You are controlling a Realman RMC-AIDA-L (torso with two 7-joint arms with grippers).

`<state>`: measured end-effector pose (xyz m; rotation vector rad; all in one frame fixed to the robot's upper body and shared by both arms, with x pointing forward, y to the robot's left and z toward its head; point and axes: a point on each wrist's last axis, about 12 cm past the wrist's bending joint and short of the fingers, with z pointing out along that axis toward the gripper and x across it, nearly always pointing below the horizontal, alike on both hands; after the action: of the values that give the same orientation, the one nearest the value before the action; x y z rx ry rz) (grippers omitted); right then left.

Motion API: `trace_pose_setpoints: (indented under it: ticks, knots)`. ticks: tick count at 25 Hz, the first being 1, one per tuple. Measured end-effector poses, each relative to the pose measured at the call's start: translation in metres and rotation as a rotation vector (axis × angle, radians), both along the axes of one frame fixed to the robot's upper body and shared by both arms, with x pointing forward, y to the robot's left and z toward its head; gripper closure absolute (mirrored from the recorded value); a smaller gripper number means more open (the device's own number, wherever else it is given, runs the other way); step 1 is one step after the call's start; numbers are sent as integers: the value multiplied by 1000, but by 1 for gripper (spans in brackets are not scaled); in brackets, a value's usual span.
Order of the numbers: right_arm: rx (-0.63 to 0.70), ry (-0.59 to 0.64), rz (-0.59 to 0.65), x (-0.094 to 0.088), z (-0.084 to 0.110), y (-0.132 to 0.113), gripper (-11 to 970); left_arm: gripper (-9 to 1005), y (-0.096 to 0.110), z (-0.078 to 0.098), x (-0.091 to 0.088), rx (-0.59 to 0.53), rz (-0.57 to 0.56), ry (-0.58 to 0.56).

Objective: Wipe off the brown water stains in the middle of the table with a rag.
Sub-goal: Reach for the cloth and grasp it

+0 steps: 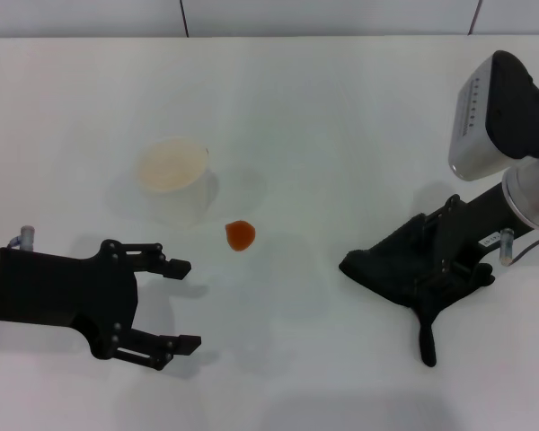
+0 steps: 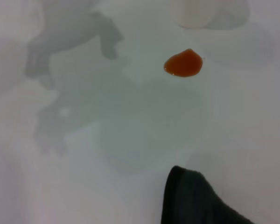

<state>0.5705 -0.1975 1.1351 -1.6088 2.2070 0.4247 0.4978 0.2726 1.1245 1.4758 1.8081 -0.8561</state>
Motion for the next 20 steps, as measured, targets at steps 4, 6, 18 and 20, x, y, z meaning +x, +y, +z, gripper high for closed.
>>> trace_pose_setpoints:
  ticks: [4, 6, 18, 20]
  knots:
    - [-18, 11, 11, -1, -4, 1, 254, 104, 0, 0, 0, -2, 0, -2]
    - [-26, 13, 15, -2, -5, 2, 296, 104, 0, 1, 0, -5, -1, -3]
    - [-29, -5, 21, 0, -3, 4, 776, 104, -1, 1, 0, -8, -3, -4]
    - [-31, -7, 26, 1, -3, 5, 834, 104, -1, 1, 0, -9, -3, -4]
